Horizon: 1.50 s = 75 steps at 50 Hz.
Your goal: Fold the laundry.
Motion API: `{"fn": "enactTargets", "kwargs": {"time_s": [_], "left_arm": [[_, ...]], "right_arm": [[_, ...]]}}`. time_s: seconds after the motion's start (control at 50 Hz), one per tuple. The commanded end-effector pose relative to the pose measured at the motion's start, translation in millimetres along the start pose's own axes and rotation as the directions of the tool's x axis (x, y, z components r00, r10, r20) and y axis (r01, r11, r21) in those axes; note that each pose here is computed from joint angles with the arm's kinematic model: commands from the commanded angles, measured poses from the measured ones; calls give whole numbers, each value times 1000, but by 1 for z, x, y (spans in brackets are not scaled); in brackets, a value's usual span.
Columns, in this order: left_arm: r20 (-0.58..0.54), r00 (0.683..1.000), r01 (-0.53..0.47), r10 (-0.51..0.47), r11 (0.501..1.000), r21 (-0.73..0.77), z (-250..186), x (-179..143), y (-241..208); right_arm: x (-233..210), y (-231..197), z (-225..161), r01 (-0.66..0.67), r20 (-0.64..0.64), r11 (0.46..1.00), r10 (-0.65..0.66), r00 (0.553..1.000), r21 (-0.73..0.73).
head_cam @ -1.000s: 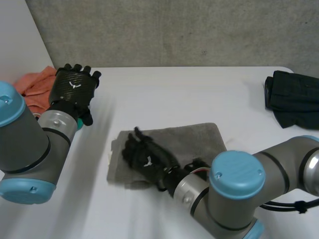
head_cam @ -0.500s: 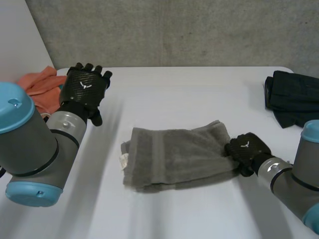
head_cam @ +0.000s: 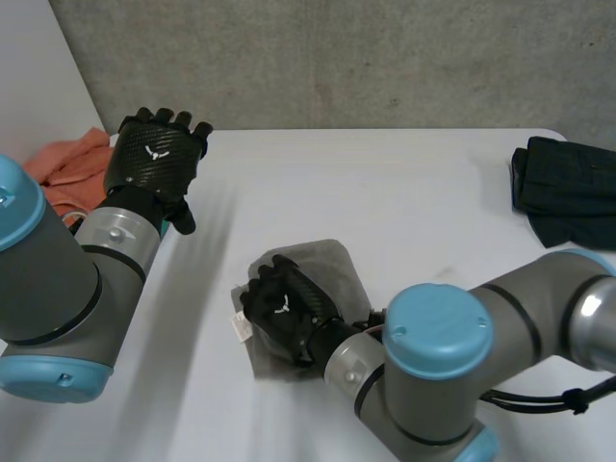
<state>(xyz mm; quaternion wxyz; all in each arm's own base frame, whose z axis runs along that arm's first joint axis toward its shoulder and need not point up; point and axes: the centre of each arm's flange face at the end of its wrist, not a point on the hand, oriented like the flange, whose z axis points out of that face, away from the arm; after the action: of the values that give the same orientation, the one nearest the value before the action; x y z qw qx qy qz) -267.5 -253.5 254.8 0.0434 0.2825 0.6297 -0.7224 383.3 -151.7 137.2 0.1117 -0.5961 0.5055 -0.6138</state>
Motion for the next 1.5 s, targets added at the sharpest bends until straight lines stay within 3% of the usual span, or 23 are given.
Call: {"fn": "enactTargets", "kwargs": {"time_s": [0.02, 0.1, 0.12, 0.18, 0.26, 0.36, 0.44, 0.6, 0.74, 0.98, 1.16, 1.32, 1.4, 1.42, 1.5], "left_arm": [[-5, 996, 90, -90, 996, 2, 0, 2, -3], [-35, 985, 169, -168, 985, 25, -5, 11, -13], [-44, 982, 183, -182, 983, 28, -6, 13, -15], [-96, 971, 225, -221, 974, 33, -13, 27, -25], [-187, 955, 236, -231, 972, 7, -21, 56, -29], [-318, 923, 219, -219, 975, -36, -23, 114, -25], [-348, 913, 181, -212, 976, -121, -14, 139, -4], [-189, 973, 55, -130, 933, -356, -22, 134, 42], [-167, 980, 39, -108, 928, -370, -35, 122, 49], [-208, 972, 11, -113, 898, -439, -44, 114, 73], [-200, 966, 97, -165, 946, -309, -33, 86, 26], [-324, 920, 204, -223, 975, -90, -9, 58, -34], [-441, 869, 230, -223, 972, -38, -4, 55, -50], [-497, 840, 237, -219, 971, -28, -5, 57, -56], [-596, 773, 256, -217, 966, -20, -8, 60, -69]], "right_arm": [[30, 6, 1, -246, -165, 965, 229, 959, -90], [81, -3, -14, -450, -266, 893, 438, 859, 18], [96, -8, -22, -511, -280, 857, 507, 815, 63], [113, -10, -34, -605, -280, 792, 601, 749, 84], [135, 4, -43, -663, -333, 749, 629, 702, 18], [143, 23, -42, -703, -370, 708, 636, 677, -67], [142, 36, -33, -722, -376, 686, 646, 664, -96], [122, 55, -17, -733, -344, 659, 657, 671, -172], [95, 61, -2, -724, -288, 650, 665, 689, -232], [82, 70, 6, -591, -259, 744, 532, 807, -312], [105, 36, -14, -489, -305, 834, 410, 859, -255], [53, 22, -41, -342, -212, 910, 296, 931, -232], [23, 25, -50, -327, -177, 922, 293, 940, -210], [18, 26, -51, -323, -172, 924, 291, 941, -203], [3, 28, -50, -317, -168, 935, 290, 942, -161]]}}
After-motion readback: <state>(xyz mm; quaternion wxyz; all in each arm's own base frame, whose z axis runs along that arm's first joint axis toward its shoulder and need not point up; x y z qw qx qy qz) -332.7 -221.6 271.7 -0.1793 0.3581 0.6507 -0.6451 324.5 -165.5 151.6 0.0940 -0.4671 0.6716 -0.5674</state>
